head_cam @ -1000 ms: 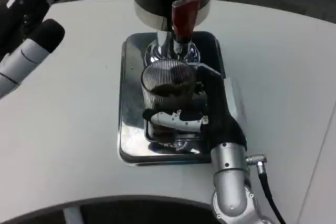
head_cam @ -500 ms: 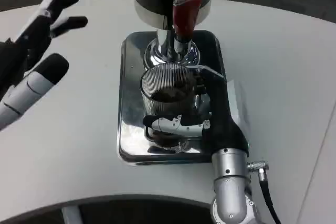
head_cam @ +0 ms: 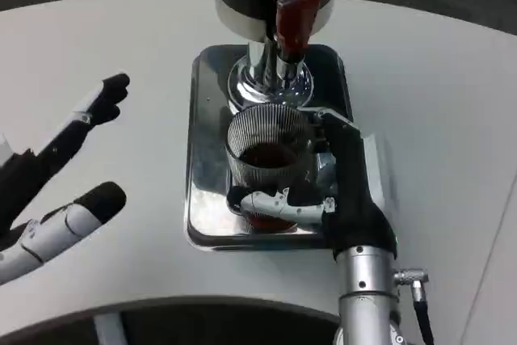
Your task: Grasp the cup under the faucet to collect the drink, then remove the cup.
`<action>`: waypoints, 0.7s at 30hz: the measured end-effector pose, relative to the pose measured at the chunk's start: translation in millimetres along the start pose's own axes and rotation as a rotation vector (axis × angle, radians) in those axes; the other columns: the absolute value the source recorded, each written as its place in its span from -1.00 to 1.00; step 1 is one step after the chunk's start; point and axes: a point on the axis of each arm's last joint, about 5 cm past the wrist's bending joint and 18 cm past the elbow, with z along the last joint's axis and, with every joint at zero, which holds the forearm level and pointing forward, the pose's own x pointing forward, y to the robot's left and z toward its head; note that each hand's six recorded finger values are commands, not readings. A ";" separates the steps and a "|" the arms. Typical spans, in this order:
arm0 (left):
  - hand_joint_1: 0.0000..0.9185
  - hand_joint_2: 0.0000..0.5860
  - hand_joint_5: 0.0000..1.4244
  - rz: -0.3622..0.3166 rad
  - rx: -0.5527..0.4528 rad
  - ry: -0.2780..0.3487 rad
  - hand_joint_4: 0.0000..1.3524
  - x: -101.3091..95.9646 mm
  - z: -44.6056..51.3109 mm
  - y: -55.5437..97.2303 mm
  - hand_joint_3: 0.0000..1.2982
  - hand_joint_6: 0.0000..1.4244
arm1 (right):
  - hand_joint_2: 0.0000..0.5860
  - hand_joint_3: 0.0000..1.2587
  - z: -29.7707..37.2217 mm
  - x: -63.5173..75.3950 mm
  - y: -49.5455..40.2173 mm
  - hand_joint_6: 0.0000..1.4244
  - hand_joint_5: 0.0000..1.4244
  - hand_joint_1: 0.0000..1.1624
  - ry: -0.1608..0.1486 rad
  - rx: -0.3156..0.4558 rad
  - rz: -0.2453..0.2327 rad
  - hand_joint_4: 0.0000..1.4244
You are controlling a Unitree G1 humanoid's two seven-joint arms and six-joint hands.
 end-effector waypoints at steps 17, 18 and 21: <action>-1.00 -0.75 -1.00 -0.111 0.364 0.151 -1.00 -14.5 6.4 -11.9 -1.00 -1.00 | -0.74 0.18 15.9 -24.7 -17.4 0.92 0.36 0.90 -0.080 0.003 0.081 0.27; -1.00 -0.80 -1.00 -0.118 0.377 0.154 -1.00 -14.8 7.3 -12.6 -1.00 -1.00 | -0.74 0.18 17.0 -26.5 -18.8 0.92 0.36 0.90 -0.079 0.005 0.086 0.27; -1.00 -0.82 -1.00 -0.170 0.514 0.197 -1.00 -14.4 15.0 -16.3 -1.00 -1.00 | -0.74 0.18 19.1 -32.9 -25.1 0.90 0.36 0.90 -0.057 0.021 0.102 0.27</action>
